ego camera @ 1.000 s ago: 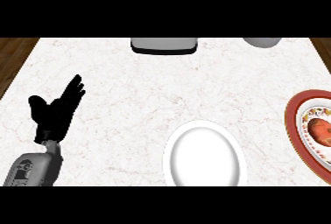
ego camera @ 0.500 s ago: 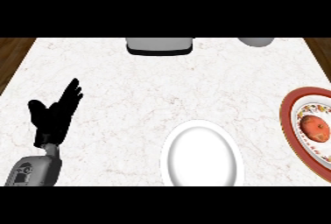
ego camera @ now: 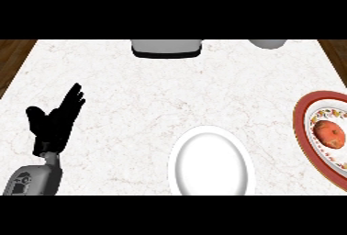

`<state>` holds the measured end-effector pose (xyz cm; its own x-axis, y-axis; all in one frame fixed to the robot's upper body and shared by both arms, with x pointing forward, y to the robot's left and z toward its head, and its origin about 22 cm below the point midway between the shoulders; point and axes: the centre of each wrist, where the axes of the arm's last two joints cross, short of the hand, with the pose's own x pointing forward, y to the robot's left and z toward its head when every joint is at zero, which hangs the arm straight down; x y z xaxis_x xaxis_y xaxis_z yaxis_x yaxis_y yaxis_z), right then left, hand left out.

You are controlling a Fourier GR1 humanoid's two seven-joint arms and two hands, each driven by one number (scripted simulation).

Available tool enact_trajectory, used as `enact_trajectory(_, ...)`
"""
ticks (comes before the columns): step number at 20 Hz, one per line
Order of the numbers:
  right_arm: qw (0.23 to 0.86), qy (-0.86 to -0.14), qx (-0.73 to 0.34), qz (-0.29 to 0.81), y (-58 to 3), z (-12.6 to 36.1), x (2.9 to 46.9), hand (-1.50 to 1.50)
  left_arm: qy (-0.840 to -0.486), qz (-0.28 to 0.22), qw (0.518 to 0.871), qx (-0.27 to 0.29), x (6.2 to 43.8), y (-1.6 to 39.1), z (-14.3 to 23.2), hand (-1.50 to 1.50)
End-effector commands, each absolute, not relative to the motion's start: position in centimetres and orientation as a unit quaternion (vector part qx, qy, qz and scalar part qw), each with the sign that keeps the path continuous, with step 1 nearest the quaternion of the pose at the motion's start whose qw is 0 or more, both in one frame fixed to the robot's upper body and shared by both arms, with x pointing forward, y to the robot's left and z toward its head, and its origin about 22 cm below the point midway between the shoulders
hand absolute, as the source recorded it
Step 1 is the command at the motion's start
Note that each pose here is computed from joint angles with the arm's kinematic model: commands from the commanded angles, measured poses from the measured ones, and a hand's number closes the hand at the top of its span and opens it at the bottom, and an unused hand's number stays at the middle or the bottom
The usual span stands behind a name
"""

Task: Pick the squash from the plate and place it in the plate

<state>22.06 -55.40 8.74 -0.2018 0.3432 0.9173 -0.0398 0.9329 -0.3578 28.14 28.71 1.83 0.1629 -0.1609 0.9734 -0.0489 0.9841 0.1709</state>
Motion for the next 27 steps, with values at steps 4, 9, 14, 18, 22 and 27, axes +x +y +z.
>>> enact_trajectory(4,0.612,-0.780,0.000,0.131,-57.6,9.2,20.8,-1.50,-0.645,-0.035,0.760,0.079,28.2,29.4,1.7,0.00)
enact_trajectory(9,0.609,-0.784,-0.018,0.124,-58.3,8.7,19.7,-1.50,-0.646,-0.043,0.759,0.071,27.9,28.0,2.1,0.00)
enact_trajectory(14,0.613,-0.781,-0.032,0.119,-59.6,8.5,17.5,-1.50,-0.645,-0.036,0.759,0.084,27.1,29.0,1.4,0.00)
enact_trajectory(18,0.609,-0.781,-0.050,0.127,-59.9,10.2,18.6,-1.50,-0.650,-0.037,0.756,0.065,29.1,28.1,2.3,0.00)
enact_trajectory(22,0.618,-0.772,-0.068,0.133,-60.2,9.1,17.4,-1.50,-0.652,-0.047,0.754,0.070,28.7,28.4,1.7,0.00)
enact_trajectory(27,0.628,-0.760,-0.086,0.144,-60.7,10.4,17.7,-1.50,-0.657,-0.043,0.750,0.061,28.7,26.6,1.9,0.00)
